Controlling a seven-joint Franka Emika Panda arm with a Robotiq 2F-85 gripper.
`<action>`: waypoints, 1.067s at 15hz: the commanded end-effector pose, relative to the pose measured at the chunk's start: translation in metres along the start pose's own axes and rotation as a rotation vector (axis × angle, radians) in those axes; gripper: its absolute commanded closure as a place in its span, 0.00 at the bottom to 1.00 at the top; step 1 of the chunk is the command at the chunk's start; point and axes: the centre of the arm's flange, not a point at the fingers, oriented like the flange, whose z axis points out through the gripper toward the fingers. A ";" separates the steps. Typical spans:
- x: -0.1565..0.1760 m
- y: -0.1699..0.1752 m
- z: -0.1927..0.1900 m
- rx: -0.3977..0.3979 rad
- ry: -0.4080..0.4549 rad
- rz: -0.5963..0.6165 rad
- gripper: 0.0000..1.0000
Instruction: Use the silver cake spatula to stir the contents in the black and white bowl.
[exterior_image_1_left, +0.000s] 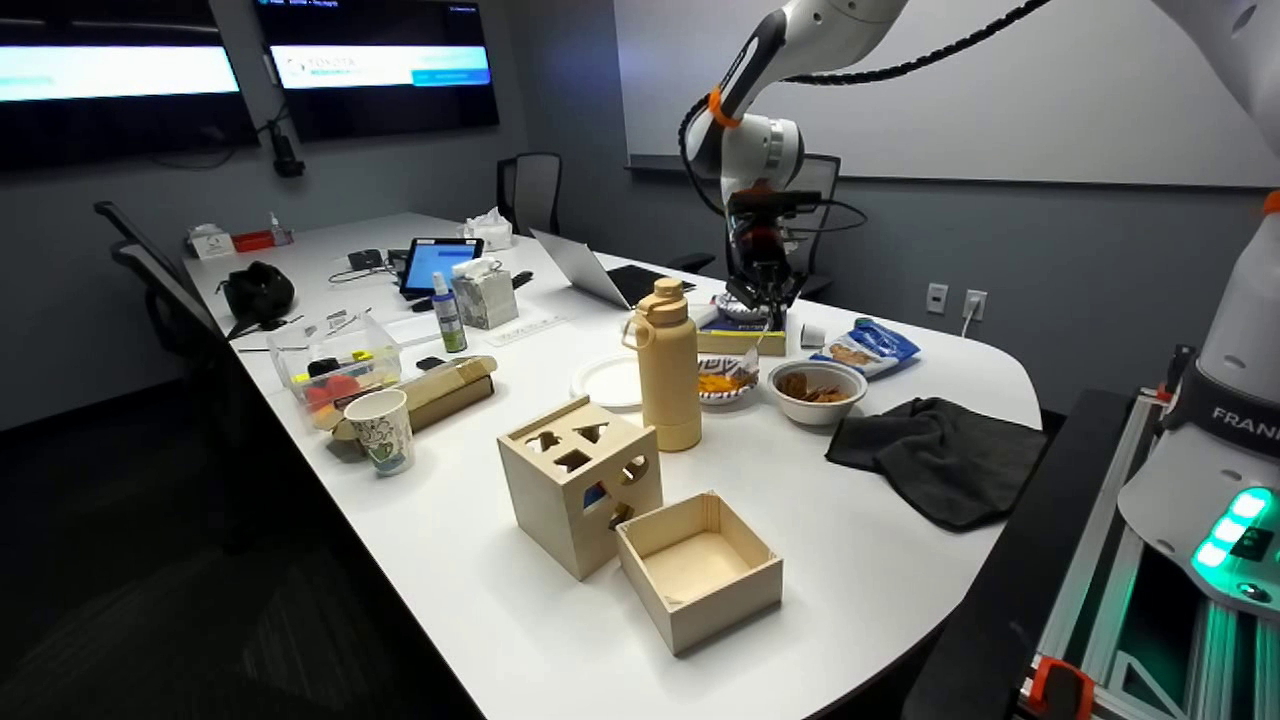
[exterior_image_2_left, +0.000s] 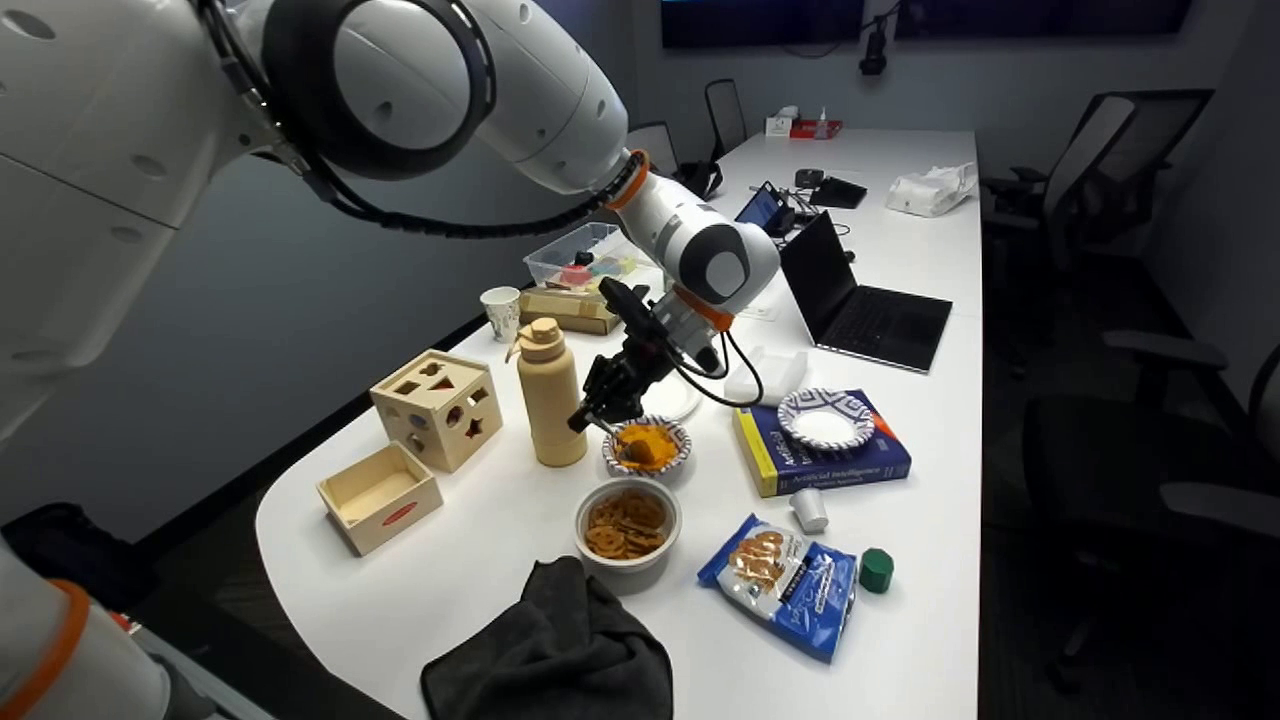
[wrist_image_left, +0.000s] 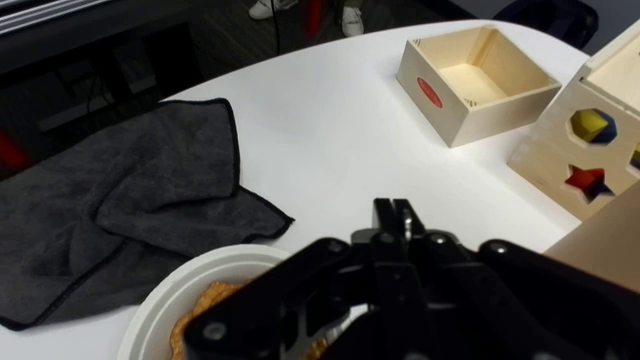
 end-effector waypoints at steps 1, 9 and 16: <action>-0.005 -0.007 0.000 -0.014 -0.079 -0.048 0.99; 0.000 -0.030 0.018 -0.016 -0.092 -0.134 0.99; -0.004 -0.033 0.001 -0.006 0.017 -0.151 0.99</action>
